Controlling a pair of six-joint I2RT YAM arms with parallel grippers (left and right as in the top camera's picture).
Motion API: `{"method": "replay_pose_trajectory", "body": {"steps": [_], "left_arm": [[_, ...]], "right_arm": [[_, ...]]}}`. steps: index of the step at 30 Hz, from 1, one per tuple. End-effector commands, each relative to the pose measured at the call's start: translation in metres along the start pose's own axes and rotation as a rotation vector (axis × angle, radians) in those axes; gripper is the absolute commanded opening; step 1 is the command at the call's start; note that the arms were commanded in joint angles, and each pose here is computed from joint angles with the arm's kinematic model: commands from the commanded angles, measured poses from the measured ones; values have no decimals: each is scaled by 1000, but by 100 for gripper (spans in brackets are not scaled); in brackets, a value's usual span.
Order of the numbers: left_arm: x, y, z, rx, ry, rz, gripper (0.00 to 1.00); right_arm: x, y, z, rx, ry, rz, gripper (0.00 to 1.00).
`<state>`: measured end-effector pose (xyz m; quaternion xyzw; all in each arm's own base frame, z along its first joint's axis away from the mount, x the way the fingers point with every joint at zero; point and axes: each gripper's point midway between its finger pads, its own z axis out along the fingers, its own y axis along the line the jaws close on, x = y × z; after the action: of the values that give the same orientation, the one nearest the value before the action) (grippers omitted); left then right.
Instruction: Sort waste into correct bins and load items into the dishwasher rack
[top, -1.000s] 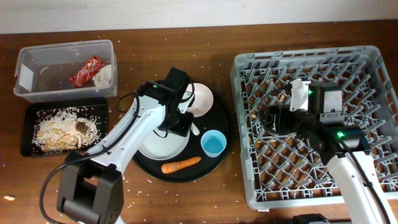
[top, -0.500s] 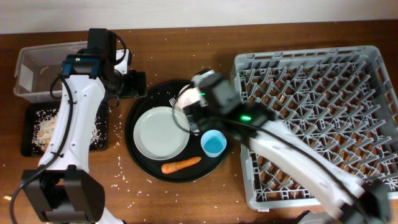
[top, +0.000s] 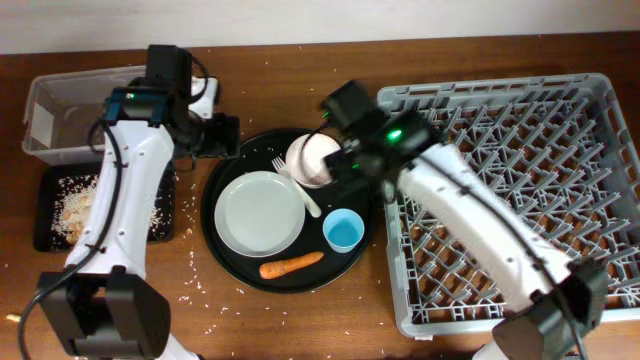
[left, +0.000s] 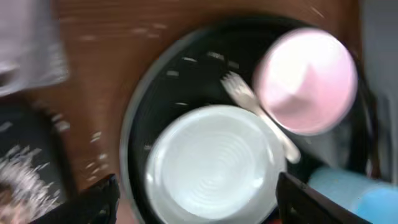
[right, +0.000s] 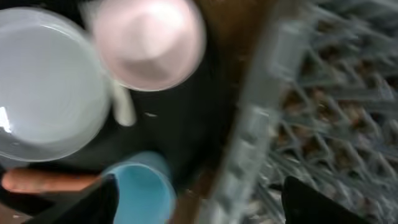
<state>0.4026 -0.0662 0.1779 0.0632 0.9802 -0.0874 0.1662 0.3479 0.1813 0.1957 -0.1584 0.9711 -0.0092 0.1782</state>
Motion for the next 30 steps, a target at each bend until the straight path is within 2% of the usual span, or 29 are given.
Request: {"method": "replay_pose_trajectory", "body": {"steps": [1, 3, 6, 15, 18, 20, 23, 26, 30], "left_arm": [[21, -82, 4, 242, 25, 374, 76], [43, -123, 12, 285, 69, 533, 75], [73, -165, 24, 323, 120, 655, 69], [131, -195, 92, 303, 279, 786, 65], [139, -181, 117, 217, 349, 754, 53], [140, -179, 120, 211, 358, 748, 49], [136, -182, 121, 210, 340, 733, 33], [122, -189, 112, 209, 310, 701, 29], [112, -194, 103, 211, 287, 699, 8]], "right_arm": [[3, -76, -3, 79, 32, 193, 87], [14, -114, -1, 70, 71, 310, 88], [24, -143, 0, 71, 97, 391, 91], [29, -143, 0, 70, 116, 362, 91], [32, -142, 0, 70, 127, 362, 91], [31, -142, 0, 70, 127, 362, 91], [31, -142, 0, 70, 126, 362, 91], [31, -142, 0, 70, 126, 362, 92], [32, -142, 0, 70, 131, 361, 92]]}}
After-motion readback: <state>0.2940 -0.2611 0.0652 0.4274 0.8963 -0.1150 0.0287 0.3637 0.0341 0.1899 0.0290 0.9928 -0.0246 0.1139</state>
